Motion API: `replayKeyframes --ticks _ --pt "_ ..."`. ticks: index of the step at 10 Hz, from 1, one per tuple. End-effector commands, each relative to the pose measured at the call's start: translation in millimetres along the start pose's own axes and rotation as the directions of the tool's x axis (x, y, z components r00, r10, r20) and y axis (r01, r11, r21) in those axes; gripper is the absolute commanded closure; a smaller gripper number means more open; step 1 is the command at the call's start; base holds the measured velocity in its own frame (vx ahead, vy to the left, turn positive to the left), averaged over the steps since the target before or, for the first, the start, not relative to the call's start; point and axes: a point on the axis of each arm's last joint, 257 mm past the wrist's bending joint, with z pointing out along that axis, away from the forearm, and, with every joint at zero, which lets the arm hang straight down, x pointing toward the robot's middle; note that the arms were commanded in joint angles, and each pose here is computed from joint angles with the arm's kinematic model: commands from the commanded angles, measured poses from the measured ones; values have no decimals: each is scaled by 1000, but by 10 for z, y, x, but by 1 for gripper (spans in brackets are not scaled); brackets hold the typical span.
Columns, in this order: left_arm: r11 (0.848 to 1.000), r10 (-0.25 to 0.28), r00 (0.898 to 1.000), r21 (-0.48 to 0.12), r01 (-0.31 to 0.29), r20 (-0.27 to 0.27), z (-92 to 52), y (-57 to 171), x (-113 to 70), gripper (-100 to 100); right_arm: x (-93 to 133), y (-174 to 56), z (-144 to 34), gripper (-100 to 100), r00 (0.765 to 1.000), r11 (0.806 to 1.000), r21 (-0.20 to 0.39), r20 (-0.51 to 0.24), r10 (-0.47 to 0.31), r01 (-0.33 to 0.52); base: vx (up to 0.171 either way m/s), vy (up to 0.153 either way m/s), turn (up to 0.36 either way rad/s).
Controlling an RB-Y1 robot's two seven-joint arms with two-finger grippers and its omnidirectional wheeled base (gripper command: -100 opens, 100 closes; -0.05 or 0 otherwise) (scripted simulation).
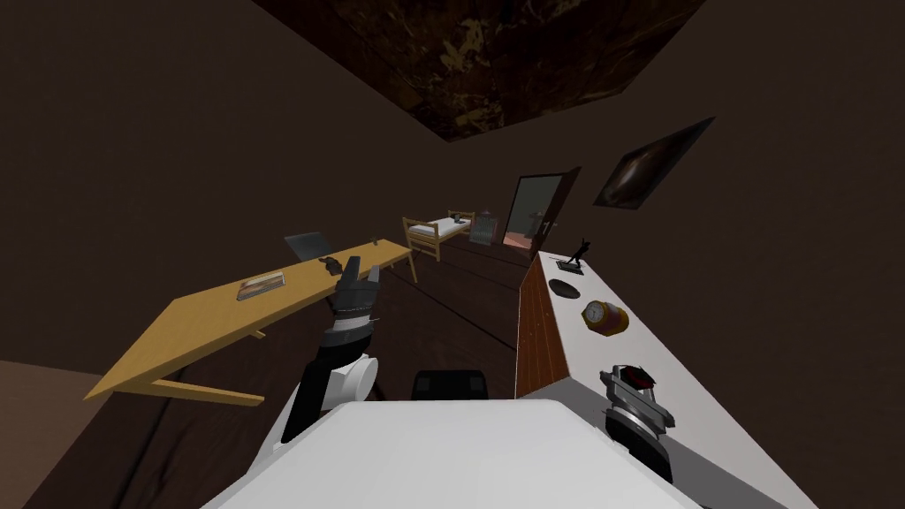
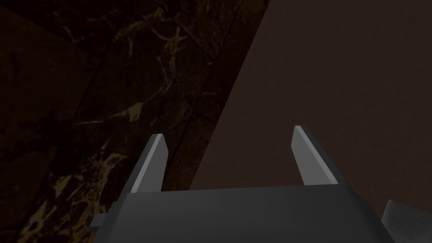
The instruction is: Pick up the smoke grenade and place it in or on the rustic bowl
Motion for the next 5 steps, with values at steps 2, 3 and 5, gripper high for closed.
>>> replayKeyframes --ticks 2,3,5 --pt "1000 0 1000 0 0 0 0 0 0 0 -146 -5 241 100 1000 1000 4 23 9 -9 90 118 11" --pt "1000 0 1000 0 0 0 0 0 0 0 -178 61 348 100 1000 1000 -4 21 19 -19 117 35 33" --pt "1000 0 1000 0 0 0 0 0 -1 0 -206 157 469 100 999 999 -18 13 32 -32 127 -64 58"
